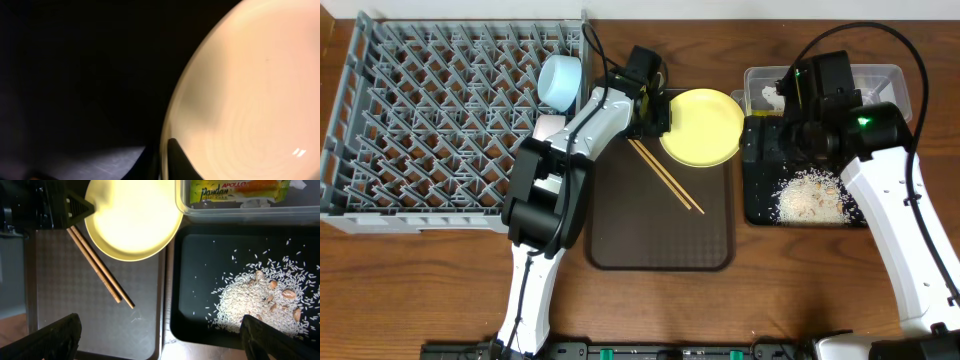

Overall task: Sort waste into correct bins and load items into the dishwasher
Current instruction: 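Grasp the yellow plate rim with the left gripper, then lift the yellow plate and carry it over the rack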

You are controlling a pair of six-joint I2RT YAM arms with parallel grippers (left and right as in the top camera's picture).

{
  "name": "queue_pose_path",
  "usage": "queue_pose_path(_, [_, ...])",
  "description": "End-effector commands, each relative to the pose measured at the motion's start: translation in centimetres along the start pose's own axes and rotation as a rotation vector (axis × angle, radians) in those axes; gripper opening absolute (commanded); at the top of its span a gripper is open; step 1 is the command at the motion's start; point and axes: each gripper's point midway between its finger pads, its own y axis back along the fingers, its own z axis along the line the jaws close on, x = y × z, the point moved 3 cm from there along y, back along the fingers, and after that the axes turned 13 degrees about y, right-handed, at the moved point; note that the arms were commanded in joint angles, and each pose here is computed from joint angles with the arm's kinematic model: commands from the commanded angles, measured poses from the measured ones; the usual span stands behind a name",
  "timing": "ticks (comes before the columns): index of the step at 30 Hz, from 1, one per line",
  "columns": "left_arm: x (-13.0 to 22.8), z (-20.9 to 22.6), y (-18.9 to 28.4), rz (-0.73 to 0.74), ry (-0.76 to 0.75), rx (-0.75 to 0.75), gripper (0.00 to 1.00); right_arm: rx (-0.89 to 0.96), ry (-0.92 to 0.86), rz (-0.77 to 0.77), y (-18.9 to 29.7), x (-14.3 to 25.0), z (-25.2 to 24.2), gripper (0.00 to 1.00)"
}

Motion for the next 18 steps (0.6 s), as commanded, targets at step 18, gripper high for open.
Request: queue_pose_path(18, [-3.2,1.3,7.2,-0.149,0.007,-0.033,0.07,0.012,0.003,0.002,-0.1,0.0,-0.3,0.99])
